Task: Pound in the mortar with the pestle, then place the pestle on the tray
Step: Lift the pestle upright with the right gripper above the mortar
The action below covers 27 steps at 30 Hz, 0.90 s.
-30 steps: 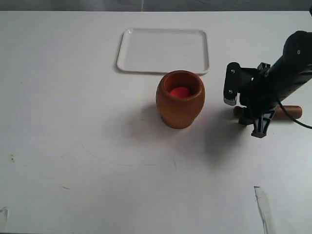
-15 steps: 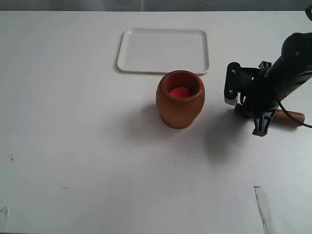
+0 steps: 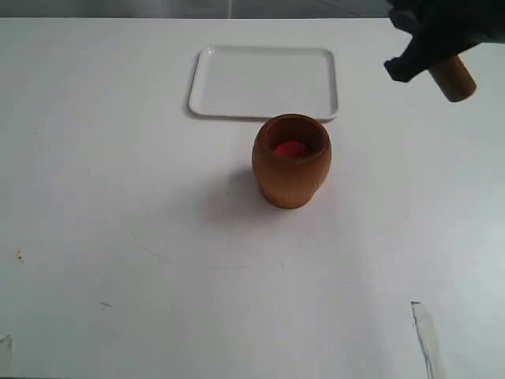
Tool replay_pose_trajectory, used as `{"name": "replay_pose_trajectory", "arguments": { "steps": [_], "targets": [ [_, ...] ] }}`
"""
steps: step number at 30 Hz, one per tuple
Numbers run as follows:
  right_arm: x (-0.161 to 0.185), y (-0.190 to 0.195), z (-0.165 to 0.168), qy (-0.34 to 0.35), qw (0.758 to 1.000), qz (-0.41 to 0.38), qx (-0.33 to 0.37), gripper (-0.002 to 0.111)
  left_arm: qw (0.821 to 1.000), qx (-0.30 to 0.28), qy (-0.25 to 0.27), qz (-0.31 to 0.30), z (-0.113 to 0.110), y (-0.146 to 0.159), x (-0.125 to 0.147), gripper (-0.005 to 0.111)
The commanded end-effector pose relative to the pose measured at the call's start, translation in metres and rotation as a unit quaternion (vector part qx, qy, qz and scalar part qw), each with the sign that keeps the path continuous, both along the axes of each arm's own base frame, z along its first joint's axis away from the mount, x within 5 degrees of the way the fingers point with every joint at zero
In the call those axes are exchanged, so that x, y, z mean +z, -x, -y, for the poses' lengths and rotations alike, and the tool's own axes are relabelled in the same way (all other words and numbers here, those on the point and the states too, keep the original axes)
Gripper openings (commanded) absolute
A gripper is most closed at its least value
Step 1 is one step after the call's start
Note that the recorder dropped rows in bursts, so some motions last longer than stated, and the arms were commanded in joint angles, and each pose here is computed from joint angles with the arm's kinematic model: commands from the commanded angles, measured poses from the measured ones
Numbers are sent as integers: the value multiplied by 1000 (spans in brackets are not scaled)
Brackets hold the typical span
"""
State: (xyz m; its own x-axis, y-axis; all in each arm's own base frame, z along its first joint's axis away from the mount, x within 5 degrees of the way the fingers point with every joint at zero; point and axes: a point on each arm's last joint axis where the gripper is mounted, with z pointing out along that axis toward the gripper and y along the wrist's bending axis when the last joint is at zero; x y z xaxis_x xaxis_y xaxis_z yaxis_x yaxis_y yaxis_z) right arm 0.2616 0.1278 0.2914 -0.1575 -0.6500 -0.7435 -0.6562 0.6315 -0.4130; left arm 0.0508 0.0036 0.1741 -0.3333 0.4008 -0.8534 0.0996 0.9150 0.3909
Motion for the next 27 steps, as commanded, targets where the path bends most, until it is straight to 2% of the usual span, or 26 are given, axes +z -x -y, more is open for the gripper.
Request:
{"name": "replay_pose_trajectory", "arguments": {
  "steps": [1, 6, 12, 15, 19, 27],
  "targets": [
    [23, 20, -32, -101, 994, 44, 12, 0, 1000, -3, 7, 2, 1, 0, 0, 0],
    [30, 41, -65, -145, 985, 79, 49, 0, 1000, -3, 7, 2, 1, 0, 0, 0],
    [26, 60, -78, -234, 961, 141, 35, 0, 1000, -3, 7, 2, 1, 0, 0, 0],
    [16, 69, -76, -294, 942, 157, 43, 0, 1000, -3, 7, 2, 1, 0, 0, 0],
    [3, 85, -69, -374, 905, 182, 87, 0, 1000, -3, 7, 2, 1, 0, 0, 0],
    [-36, 95, -65, -377, 902, 179, 114, 0, 1000, -3, 7, 2, 1, 0, 0, 0]
  ]
}}
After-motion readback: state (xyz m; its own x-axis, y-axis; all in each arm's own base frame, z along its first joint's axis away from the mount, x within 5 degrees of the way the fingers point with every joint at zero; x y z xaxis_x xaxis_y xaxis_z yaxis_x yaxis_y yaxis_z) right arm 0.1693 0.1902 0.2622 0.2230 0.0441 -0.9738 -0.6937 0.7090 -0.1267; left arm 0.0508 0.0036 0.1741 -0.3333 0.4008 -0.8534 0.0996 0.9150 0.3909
